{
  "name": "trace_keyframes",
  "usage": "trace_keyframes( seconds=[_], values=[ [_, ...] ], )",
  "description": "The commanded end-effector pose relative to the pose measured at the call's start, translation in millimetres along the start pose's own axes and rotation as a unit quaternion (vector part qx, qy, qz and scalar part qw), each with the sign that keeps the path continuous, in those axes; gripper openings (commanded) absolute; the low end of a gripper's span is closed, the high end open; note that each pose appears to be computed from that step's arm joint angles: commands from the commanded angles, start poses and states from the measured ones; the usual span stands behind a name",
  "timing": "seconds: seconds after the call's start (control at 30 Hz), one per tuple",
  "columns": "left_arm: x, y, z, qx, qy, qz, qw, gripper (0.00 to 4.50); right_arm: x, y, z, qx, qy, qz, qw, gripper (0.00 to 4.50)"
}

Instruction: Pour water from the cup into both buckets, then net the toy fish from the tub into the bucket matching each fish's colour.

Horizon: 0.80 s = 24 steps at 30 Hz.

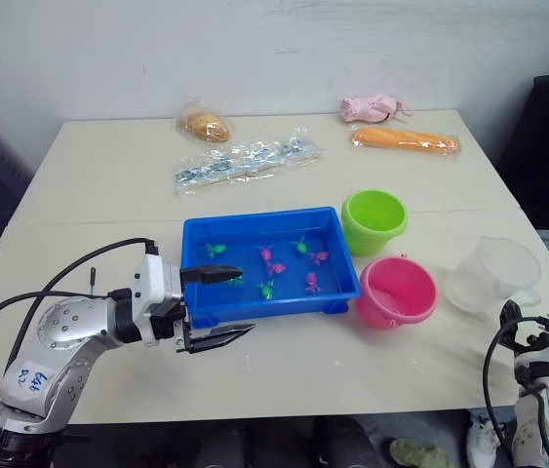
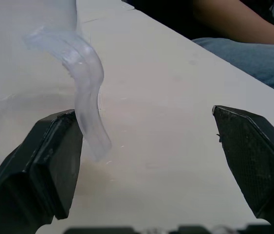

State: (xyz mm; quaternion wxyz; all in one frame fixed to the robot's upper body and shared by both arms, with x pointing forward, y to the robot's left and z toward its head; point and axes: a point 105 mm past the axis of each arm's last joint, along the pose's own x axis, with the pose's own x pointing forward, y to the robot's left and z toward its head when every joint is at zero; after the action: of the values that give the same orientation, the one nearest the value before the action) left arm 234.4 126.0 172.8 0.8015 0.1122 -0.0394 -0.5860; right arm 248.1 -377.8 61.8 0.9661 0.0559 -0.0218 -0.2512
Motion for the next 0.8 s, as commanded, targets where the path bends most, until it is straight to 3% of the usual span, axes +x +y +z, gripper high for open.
trace_keyframes(
  seconds=[0.03, 0.13, 0.23, 0.33, 0.37, 0.47, 0.63, 0.8],
  values=[
    [2.1, -0.3, 5.1, 0.016, -0.008, -0.001, 1.000, 4.41, 5.6, -9.4, 12.0, -0.009, -0.028, -0.023, 0.999, 4.50],
    [4.7, -3.5, 5.0, 0.000, -0.009, -0.016, 1.000, 4.41, 12.8, -4.2, 10.7, 0.008, -0.032, -0.024, 0.999, 4.50],
    [5.8, -2.0, 6.0, 0.002, -0.010, -0.016, 1.000, 4.50, 19.4, -0.3, 10.8, 0.023, -0.039, -0.025, 0.999, 3.75],
    [6.1, -0.9, 5.9, 0.005, -0.009, -0.015, 1.000, 4.50, 24.8, 2.6, 10.5, 0.038, -0.043, -0.025, 0.998, 2.05],
    [6.2, -0.4, 5.8, 0.007, -0.009, -0.015, 1.000, 4.50, 26.9, 4.4, 11.4, 0.040, -0.047, -0.022, 0.998, 1.74],
    [6.0, 1.1, 5.4, 0.010, -0.009, -0.013, 1.000, 4.50, 30.6, 8.5, 14.2, 0.047, -0.057, -0.012, 0.997, 0.15],
    [6.6, 1.3, 3.9, 0.011, -0.010, -0.011, 1.000, 4.50, 32.6, 12.2, 22.1, 0.054, -0.077, 0.003, 0.996, 0.07],
    [7.0, -1.1, -0.5, 0.003, -0.011, -0.006, 1.000, 4.50, 28.8, 12.8, 51.2, 0.025, -0.114, 0.030, 0.993, 0.07]
  ],
)
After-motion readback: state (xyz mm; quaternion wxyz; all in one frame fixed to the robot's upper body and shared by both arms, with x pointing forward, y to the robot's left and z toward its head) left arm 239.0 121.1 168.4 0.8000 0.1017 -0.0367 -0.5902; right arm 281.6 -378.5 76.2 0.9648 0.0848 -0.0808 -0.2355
